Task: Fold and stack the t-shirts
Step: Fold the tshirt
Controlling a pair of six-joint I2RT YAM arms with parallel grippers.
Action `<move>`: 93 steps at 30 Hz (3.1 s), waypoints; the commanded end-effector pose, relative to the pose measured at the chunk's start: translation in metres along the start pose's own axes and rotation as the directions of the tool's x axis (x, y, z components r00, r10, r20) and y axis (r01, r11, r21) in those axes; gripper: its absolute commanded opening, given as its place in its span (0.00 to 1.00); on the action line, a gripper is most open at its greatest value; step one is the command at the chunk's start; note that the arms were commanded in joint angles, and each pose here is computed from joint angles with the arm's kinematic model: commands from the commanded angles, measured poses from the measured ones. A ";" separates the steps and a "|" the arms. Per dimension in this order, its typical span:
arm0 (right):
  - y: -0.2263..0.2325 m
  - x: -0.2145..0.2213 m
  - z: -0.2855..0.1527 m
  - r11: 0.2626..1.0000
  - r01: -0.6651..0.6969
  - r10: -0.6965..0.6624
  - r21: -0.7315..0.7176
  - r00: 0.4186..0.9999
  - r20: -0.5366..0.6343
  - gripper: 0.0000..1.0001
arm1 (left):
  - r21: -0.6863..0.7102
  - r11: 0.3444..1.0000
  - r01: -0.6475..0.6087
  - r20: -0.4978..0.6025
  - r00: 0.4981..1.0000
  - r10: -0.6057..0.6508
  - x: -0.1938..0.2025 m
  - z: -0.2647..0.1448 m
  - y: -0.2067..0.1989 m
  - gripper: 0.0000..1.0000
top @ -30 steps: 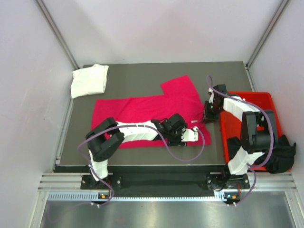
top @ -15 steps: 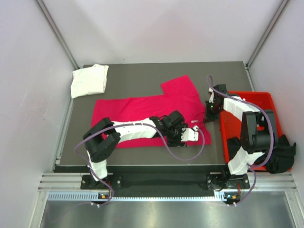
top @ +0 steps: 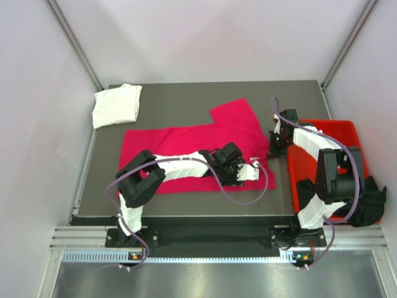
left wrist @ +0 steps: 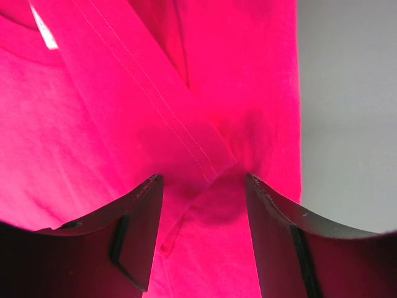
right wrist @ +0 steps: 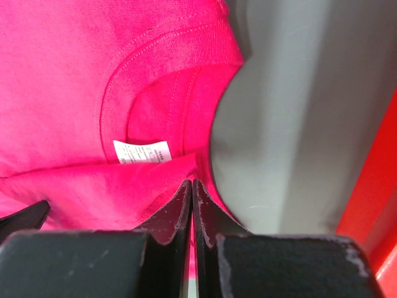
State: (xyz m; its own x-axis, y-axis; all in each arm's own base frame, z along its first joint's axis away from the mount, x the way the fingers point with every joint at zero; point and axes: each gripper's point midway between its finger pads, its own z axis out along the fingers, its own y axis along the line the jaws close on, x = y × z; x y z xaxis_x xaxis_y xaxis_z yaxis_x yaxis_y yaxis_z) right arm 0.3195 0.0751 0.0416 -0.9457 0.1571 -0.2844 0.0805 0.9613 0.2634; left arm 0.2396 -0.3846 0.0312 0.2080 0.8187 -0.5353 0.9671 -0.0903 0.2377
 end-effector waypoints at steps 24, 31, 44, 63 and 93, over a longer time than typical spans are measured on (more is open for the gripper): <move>0.004 -0.006 -0.029 1.000 0.011 -0.010 -0.013 0.998 0.068 0.00 | -0.047 0.998 0.033 0.067 0.997 -0.030 -0.023 -0.023 0.028 0.00; 0.011 0.001 -0.010 0.997 -0.024 0.028 -0.070 0.999 0.045 0.27 | -0.049 0.998 0.030 0.068 0.997 -0.027 -0.018 -0.030 0.032 0.00; 0.013 0.009 0.011 0.994 -0.037 0.036 -0.098 0.999 -0.007 0.28 | -0.049 0.998 0.033 0.051 0.998 -0.031 -0.012 -0.026 0.031 0.00; 0.006 0.005 0.010 0.998 -0.042 0.043 -0.056 0.999 0.018 0.10 | -0.061 0.998 0.029 0.041 0.999 -0.026 -0.009 -0.029 0.032 0.00; 0.004 0.030 -0.006 1.000 0.004 -0.004 -0.002 1.000 -0.001 0.08 | 0.025 0.999 0.049 0.004 0.999 -0.049 0.026 -0.025 0.025 0.00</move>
State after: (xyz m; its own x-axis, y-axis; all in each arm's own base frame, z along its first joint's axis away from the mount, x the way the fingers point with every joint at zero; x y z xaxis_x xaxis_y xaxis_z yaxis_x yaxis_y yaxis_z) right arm 0.2808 0.0786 0.0359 -0.9633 0.1441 -0.2266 0.0857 0.9648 0.2488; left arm 0.2747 -0.3600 0.0456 0.1548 0.8137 -0.5603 0.9745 -0.0327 0.2218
